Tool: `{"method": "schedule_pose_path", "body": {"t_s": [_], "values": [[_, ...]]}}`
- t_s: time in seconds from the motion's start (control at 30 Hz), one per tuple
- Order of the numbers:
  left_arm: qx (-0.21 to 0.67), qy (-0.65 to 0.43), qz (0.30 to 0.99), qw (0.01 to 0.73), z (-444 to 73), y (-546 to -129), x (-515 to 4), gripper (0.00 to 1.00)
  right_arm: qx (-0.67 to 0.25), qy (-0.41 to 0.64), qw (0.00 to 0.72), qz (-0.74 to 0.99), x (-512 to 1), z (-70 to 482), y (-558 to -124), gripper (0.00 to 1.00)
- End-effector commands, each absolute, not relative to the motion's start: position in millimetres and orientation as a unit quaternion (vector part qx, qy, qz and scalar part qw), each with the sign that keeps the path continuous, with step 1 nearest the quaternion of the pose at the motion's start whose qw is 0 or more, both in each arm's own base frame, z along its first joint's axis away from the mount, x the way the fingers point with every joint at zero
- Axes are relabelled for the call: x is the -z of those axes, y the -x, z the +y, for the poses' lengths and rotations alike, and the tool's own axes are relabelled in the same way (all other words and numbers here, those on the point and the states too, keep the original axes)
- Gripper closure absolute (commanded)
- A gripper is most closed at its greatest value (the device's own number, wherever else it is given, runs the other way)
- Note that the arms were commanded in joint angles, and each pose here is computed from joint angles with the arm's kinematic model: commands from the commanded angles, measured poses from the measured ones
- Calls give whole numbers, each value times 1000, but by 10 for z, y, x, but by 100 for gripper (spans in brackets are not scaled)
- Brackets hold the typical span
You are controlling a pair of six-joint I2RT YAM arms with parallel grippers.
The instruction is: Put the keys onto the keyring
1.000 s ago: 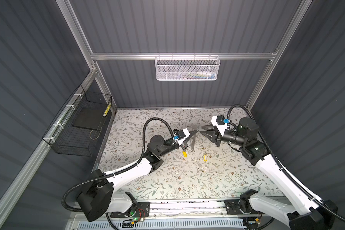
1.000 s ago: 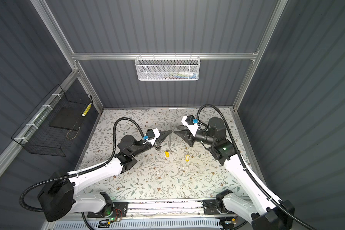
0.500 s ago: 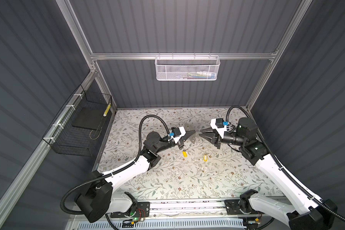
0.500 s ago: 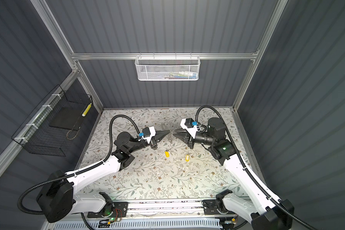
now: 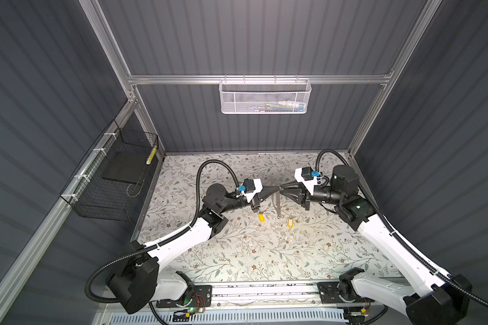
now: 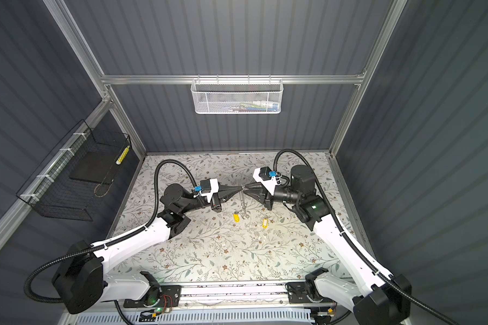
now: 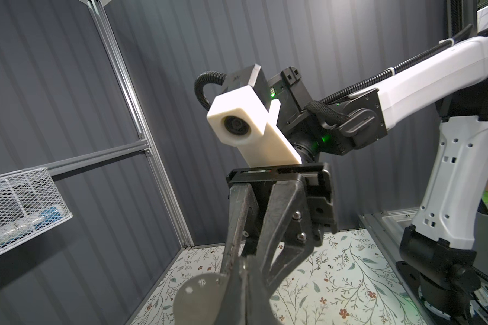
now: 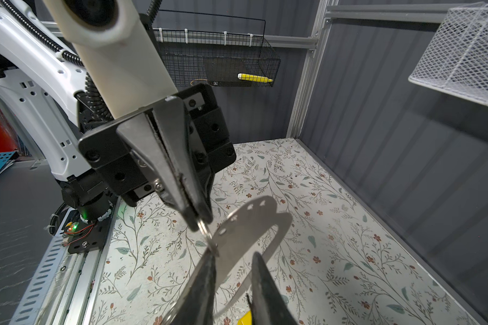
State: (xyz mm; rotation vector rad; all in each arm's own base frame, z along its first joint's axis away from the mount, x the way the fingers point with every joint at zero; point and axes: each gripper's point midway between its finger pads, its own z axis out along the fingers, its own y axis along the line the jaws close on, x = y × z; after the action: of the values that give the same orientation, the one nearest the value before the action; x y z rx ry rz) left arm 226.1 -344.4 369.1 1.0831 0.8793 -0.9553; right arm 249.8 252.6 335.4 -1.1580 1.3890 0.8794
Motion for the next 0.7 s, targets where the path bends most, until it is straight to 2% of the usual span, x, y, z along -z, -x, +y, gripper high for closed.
{"method": "schedule_pose_path", "body": {"t_s": [0.0, 0.3, 0.67], "values": [[434, -481, 369, 666, -3448, -2248, -3839, 100, -376, 494, 540, 568, -3475, 2527, -2455, 76], [441, -484, 370, 659, -3480, -2269, -3814, 100, -375, 496, 544, 564, -3502, 2523, -2439, 78], [452, -494, 371, 643, -3520, -2265, -3782, 100, -377, 494, 545, 563, -3514, 2524, -2436, 94]]}}
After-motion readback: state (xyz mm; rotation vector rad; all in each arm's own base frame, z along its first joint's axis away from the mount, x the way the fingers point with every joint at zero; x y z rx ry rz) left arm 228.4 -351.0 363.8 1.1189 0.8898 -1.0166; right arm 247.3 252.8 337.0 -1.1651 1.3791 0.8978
